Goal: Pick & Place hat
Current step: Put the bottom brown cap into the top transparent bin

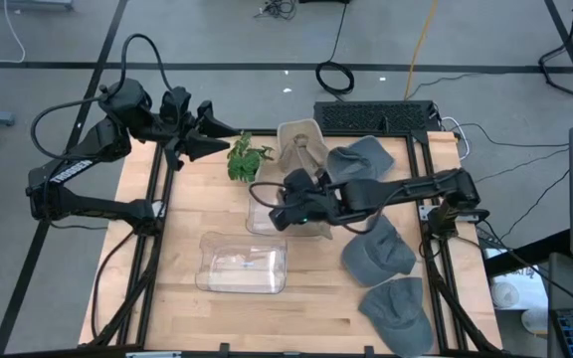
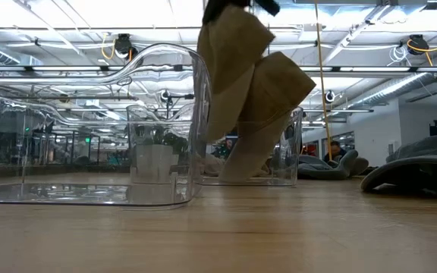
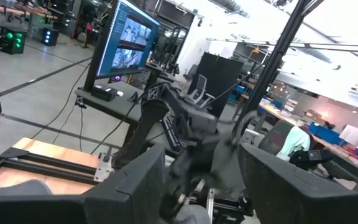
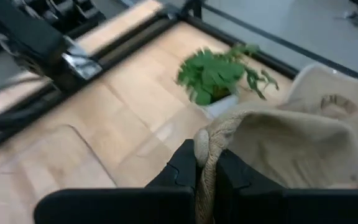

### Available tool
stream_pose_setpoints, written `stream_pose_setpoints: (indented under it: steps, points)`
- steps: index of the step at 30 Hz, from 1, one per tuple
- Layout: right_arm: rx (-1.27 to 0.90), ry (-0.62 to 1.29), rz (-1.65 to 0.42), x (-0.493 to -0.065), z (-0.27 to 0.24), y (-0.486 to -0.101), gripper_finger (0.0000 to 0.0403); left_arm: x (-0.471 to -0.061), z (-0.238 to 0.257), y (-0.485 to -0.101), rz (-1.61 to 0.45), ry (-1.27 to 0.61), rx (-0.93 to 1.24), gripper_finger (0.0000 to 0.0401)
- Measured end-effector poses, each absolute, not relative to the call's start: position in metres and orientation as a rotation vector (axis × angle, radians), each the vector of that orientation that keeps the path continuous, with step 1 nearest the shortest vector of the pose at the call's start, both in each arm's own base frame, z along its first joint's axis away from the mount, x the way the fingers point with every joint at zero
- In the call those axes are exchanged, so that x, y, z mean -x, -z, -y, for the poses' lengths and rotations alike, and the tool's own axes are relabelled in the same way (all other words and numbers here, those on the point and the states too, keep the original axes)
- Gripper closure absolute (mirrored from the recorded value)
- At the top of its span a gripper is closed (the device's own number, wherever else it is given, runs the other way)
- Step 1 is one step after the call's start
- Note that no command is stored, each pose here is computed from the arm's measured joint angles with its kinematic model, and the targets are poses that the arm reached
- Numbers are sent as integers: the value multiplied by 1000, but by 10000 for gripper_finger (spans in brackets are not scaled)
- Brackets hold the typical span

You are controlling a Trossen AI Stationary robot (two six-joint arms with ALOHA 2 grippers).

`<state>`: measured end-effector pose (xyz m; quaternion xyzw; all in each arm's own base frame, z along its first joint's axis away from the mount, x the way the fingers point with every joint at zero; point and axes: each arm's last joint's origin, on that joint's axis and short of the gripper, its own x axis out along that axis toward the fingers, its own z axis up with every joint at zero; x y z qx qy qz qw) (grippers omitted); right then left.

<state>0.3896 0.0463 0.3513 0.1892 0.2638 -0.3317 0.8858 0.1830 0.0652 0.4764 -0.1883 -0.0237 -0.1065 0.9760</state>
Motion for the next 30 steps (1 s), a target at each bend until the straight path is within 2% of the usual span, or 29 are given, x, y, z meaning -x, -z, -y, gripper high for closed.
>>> stream_pose_setpoints:
  steps: [11,16,21,30]
  points:
    - [-409,714,-656,-389,-39,-311,391,-183,-65,-476,43,226,395,187]
    - [-394,721,-673,-389,-34,-306,359,-183,-64,-476,39,241,393,187]
    - [-363,616,-701,-393,-32,-307,326,-183,-64,-476,38,243,394,187]
    - [-378,578,-696,-390,-26,-314,226,-182,-63,-476,19,315,388,187]
